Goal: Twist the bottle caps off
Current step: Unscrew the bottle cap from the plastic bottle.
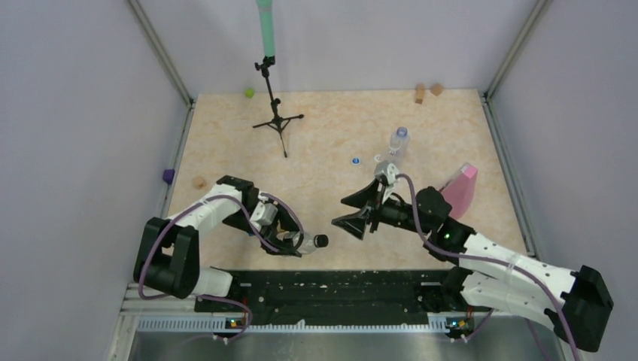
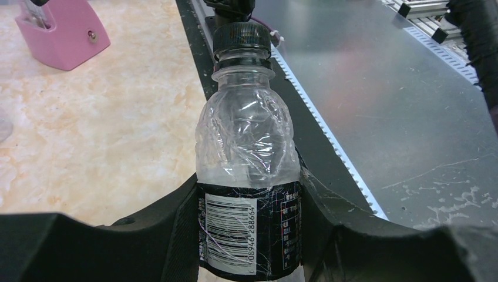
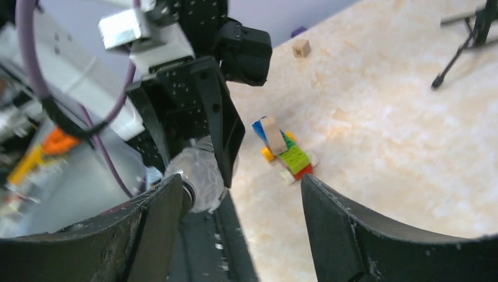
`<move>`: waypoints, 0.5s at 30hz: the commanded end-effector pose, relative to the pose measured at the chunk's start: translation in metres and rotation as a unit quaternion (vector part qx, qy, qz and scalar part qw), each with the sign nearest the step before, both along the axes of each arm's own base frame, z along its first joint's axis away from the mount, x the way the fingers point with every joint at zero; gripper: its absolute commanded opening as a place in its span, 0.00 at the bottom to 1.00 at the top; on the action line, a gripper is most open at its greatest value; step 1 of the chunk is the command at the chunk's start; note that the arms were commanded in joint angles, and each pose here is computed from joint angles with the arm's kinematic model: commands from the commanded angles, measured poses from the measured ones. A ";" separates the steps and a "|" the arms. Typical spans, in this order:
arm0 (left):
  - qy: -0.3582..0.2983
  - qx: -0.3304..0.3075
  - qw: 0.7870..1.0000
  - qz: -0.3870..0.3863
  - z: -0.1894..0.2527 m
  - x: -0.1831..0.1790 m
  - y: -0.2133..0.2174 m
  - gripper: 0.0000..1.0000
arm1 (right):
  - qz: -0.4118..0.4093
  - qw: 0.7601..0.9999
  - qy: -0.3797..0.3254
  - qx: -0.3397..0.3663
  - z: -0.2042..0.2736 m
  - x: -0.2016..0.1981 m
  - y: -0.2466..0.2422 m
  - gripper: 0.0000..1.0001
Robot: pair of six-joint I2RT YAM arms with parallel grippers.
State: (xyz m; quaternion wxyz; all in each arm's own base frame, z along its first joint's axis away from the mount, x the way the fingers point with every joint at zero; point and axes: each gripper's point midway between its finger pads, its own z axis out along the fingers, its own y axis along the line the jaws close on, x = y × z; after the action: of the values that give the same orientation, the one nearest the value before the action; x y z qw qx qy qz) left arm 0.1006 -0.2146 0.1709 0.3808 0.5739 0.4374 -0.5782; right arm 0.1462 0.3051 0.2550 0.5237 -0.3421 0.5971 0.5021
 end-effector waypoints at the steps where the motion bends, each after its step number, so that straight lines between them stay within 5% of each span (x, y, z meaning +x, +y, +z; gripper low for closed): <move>1: -0.087 -0.094 0.991 0.050 0.033 0.021 -0.009 0.00 | -0.061 0.975 0.211 0.033 0.015 0.012 0.009 0.70; 15: -0.083 -0.091 0.991 0.059 0.029 0.025 -0.007 0.00 | -0.157 0.928 0.338 -0.011 -0.002 -0.008 0.036 0.69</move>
State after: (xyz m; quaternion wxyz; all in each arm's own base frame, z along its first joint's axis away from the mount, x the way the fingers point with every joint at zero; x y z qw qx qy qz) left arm 0.1034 -0.2127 0.1723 0.3883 0.5722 0.4396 -0.5732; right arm 0.1326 0.3414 0.2420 0.3546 -0.1211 0.7694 0.5173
